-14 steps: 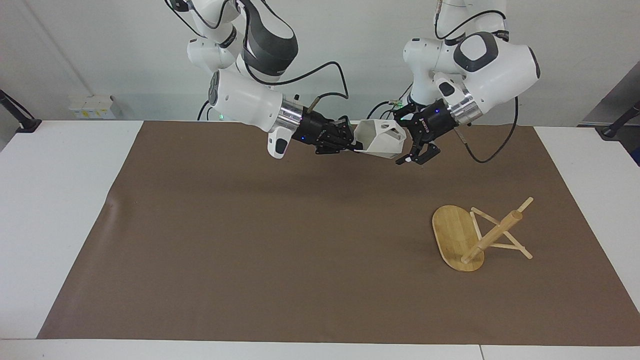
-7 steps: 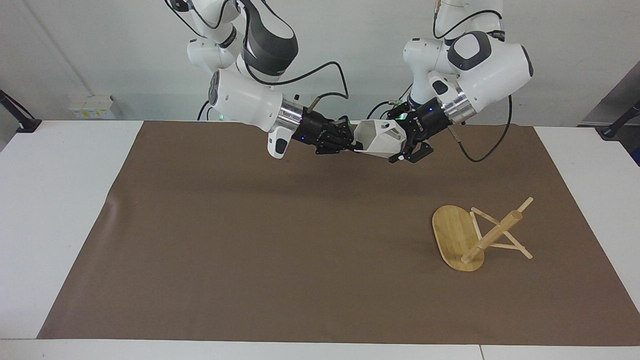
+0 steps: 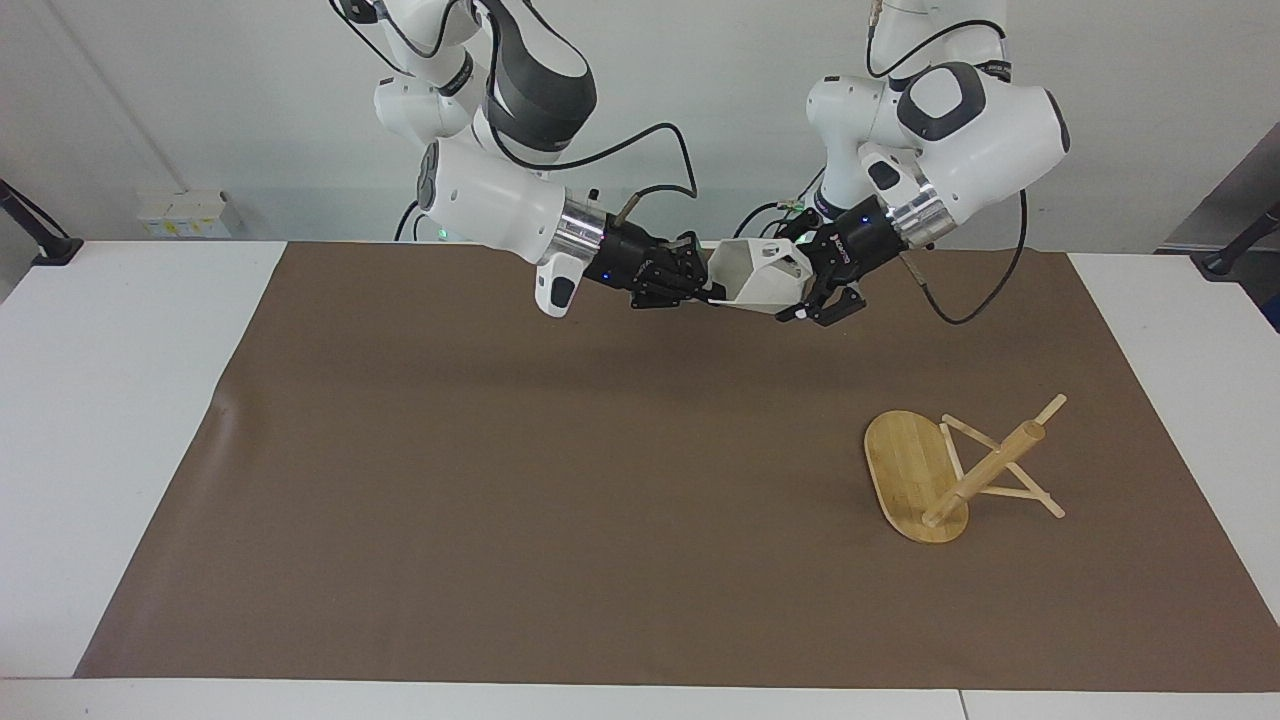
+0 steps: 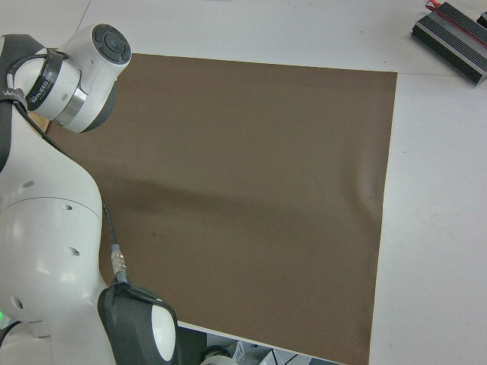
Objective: Hang cup on rack
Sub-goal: 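Grasp the cup with the left gripper while the right gripper holds it, then lift the cup with the left gripper while the right gripper withdraws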
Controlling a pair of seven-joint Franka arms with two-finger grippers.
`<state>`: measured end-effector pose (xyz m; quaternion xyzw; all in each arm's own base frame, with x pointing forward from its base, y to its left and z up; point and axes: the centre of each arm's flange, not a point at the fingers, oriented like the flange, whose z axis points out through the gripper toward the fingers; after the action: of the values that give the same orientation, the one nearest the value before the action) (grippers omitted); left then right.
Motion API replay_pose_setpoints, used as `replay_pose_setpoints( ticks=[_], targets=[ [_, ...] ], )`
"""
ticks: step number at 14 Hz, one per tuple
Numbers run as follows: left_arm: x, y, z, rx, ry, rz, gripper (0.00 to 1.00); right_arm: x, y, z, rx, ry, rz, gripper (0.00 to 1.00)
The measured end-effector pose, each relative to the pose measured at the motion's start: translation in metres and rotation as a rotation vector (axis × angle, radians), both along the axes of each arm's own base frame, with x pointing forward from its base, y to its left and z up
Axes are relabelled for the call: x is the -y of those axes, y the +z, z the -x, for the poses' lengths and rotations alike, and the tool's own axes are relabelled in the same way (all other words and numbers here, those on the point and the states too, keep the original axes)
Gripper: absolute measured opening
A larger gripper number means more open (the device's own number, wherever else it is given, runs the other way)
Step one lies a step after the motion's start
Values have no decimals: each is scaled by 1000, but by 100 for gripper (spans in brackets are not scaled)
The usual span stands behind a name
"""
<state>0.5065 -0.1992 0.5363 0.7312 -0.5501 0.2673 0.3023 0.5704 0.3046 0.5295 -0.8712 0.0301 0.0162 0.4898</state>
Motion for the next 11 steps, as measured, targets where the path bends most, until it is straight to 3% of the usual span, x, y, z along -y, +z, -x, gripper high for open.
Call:
replay_pose_setpoints(
  ticks=[2, 10, 11],
  targets=[
    [0, 1, 0, -5, 6, 1, 68, -1, 2, 0, 4, 1, 0, 10],
    [-3, 1, -1, -15, 20, 3, 68, -1, 6, 0, 12, 1, -3, 98],
    [-4, 1, -1, -15, 23, 3, 68, -1, 6, 0, 13, 0, -3, 100]
  ],
)
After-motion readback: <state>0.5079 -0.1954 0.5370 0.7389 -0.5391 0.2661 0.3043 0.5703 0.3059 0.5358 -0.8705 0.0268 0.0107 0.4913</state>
